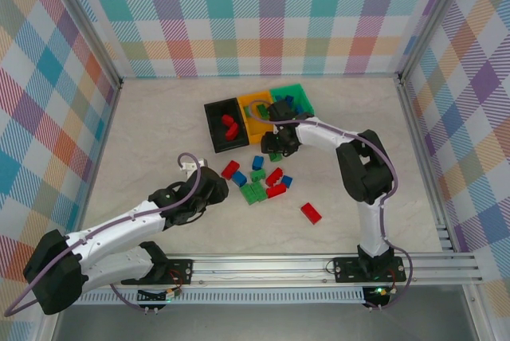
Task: Sort the legos into containers by color
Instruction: Move the container to the top-center of the table, then pick up the lego from the center of the table, then place the lego in the container.
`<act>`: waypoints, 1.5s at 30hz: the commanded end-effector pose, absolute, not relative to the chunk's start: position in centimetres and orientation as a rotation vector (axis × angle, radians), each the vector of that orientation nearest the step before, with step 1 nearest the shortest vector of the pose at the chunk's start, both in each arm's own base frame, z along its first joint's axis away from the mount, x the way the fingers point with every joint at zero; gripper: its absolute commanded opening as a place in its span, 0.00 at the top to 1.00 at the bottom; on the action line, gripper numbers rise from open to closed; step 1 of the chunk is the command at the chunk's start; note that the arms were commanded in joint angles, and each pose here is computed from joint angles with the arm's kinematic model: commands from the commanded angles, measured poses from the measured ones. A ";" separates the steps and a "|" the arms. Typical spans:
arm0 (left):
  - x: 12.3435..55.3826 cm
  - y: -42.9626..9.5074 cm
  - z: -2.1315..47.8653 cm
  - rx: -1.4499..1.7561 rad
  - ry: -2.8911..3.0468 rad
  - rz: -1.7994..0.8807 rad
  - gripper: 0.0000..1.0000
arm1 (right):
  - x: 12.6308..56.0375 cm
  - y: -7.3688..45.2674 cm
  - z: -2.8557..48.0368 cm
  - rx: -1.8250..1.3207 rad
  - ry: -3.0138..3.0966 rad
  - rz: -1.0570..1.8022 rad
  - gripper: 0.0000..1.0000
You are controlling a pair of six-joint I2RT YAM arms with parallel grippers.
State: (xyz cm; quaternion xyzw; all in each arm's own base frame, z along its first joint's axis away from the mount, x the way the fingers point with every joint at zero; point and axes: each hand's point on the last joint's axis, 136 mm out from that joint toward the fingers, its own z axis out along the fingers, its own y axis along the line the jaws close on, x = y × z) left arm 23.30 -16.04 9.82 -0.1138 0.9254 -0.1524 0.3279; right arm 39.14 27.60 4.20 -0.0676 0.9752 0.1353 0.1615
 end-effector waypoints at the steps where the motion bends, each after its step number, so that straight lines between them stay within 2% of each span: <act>1: 22.8 -15.4 9.4 -0.316 2.422 -0.371 0.43 | 35.7 26.0 0.8 -0.209 2.921 0.297 0.47; 19: 22.8 -15.6 9.0 -0.321 2.423 -0.388 0.43 | 34.2 25.9 0.7 -0.272 2.930 0.249 0.48; 22: 22.7 -15.4 9.1 -0.325 2.418 -0.389 0.43 | 34.6 26.5 0.8 -0.274 2.925 0.272 0.52; 26: 22.5 -15.0 9.3 -0.328 2.417 -0.381 0.43 | 34.9 27.2 1.8 -0.282 2.905 0.319 0.64; 28: 22.4 -14.8 9.4 -0.334 2.413 -0.379 0.43 | 35.0 27.4 2.8 -0.280 2.884 0.340 0.65; 36: 22.2 -14.7 9.3 -0.342 2.407 -0.394 0.43 | 37.0 28.4 8.3 -0.320 2.760 0.379 0.64; 42: 22.0 -15.0 9.6 -0.330 2.420 -0.416 0.43 | 41.1 30.3 11.2 -0.354 2.682 0.367 0.64; 45: 21.6 -14.7 9.6 -0.342 2.423 -0.422 0.43 | 43.2 31.0 12.5 -0.342 2.655 0.371 0.56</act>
